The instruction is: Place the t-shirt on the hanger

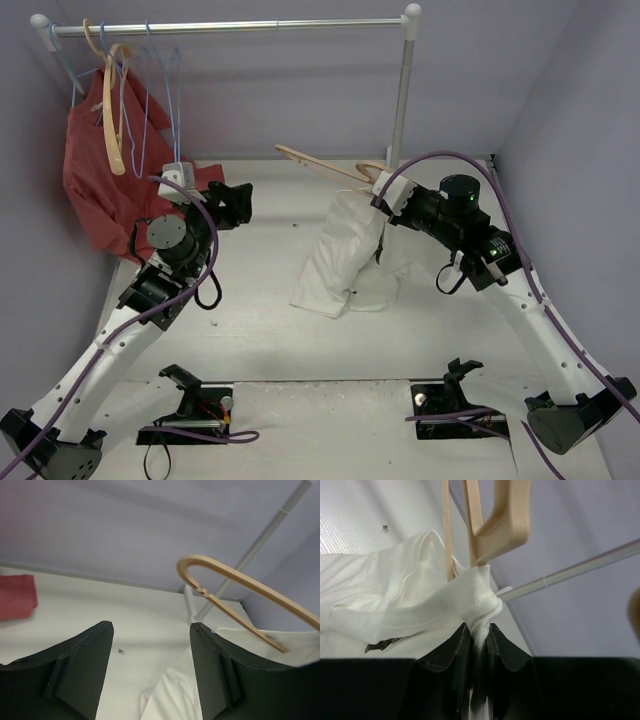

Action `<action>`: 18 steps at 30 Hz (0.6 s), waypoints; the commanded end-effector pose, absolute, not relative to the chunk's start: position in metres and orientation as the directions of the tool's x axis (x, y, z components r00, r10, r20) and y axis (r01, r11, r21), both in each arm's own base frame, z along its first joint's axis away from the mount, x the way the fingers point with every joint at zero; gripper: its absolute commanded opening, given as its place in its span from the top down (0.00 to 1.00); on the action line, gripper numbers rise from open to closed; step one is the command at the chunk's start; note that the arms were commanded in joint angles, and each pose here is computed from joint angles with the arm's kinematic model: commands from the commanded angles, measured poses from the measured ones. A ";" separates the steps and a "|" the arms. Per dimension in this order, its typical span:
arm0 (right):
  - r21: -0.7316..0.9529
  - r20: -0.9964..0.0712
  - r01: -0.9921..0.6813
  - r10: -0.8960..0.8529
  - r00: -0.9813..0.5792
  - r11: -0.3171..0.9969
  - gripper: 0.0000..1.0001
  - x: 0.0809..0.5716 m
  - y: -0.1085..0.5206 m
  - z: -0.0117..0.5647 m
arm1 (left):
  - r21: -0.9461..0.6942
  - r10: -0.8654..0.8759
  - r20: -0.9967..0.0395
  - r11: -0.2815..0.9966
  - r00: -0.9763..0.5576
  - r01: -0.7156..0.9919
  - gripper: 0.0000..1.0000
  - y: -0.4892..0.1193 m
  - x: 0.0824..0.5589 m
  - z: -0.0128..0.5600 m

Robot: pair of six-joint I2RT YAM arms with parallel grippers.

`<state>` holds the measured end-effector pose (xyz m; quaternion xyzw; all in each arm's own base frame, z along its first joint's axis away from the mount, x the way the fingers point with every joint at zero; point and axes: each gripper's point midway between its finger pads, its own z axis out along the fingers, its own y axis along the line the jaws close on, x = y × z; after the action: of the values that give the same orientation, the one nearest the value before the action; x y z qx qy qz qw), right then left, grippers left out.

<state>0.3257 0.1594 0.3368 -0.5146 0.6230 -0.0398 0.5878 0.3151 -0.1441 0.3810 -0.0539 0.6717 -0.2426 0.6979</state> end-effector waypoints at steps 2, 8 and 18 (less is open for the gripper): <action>-0.693 -0.705 -0.493 -0.639 0.309 0.526 1.00 0.328 0.158 0.382 | -0.490 -0.505 -0.859 0.858 0.083 0.151 0.38 -0.111 0.307 0.401; -0.661 -0.730 -0.542 -0.612 0.305 0.519 1.00 0.325 0.166 0.384 | -0.617 -0.607 -0.785 0.753 -0.121 0.228 0.38 -0.155 0.314 0.360; -0.561 -0.815 -0.609 -0.505 0.285 0.561 1.00 0.314 0.180 0.389 | -0.813 -0.747 -0.582 0.523 -0.321 0.256 0.37 -0.223 0.350 0.333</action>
<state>0.3146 0.1718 0.3382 -0.4990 0.6396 0.0219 0.5843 0.3467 -0.2007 0.2775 -0.1691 0.7438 -0.3533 0.5416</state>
